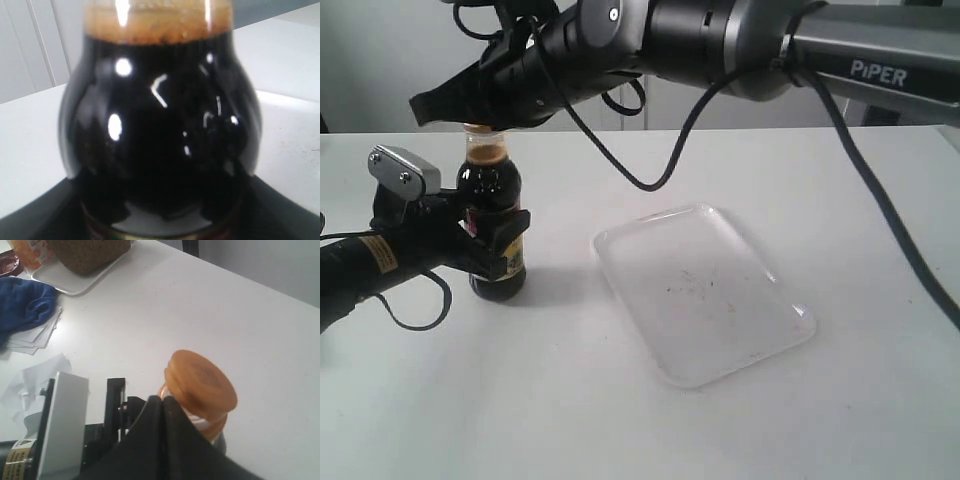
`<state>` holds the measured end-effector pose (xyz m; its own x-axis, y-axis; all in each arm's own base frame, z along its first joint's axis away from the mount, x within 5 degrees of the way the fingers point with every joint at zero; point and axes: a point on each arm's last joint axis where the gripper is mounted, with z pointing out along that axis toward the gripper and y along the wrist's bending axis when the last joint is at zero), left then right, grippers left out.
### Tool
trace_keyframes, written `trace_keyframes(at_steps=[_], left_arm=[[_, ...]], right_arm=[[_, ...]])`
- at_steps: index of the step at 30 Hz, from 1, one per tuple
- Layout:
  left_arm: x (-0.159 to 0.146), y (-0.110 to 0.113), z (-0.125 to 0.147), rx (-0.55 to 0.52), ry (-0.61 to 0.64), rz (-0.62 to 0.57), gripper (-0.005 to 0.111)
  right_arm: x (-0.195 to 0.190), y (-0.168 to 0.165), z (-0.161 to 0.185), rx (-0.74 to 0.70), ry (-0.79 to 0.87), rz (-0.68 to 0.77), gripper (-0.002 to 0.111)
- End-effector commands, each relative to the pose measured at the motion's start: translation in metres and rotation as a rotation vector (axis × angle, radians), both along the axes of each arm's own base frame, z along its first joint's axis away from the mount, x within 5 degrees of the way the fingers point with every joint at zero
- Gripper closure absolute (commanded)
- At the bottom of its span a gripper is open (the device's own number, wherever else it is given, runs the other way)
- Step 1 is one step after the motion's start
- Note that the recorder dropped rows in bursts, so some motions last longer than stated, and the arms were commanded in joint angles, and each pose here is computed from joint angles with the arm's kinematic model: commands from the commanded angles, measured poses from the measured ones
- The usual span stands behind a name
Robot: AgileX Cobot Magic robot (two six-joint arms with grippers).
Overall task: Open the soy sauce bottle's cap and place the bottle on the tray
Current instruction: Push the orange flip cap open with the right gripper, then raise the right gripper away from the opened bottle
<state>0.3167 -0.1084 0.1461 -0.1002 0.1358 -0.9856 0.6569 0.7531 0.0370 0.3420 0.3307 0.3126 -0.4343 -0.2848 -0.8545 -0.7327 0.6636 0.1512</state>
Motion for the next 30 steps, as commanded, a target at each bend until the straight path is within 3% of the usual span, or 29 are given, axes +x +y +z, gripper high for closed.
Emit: trace_keyframes(at_steps=[1, 15, 30], left_arm=[[-0.004, -0.003, -0.002, 0.028, -0.013, -0.035, 0.107], [-0.006, -0.003, -0.004, 0.066, -0.034, -0.044, 0.107], [-0.005, -0.002, -0.003, 0.064, -0.037, -0.027, 0.107]], right_arm=[[0.017, -0.015, 0.012, 0.033, -0.093, -0.064, 0.108], [0.044, -0.044, 0.016, 0.061, -0.148, -0.163, 0.108], [0.045, -0.1, 0.023, -0.236, -0.038, -0.181, 0.108]])
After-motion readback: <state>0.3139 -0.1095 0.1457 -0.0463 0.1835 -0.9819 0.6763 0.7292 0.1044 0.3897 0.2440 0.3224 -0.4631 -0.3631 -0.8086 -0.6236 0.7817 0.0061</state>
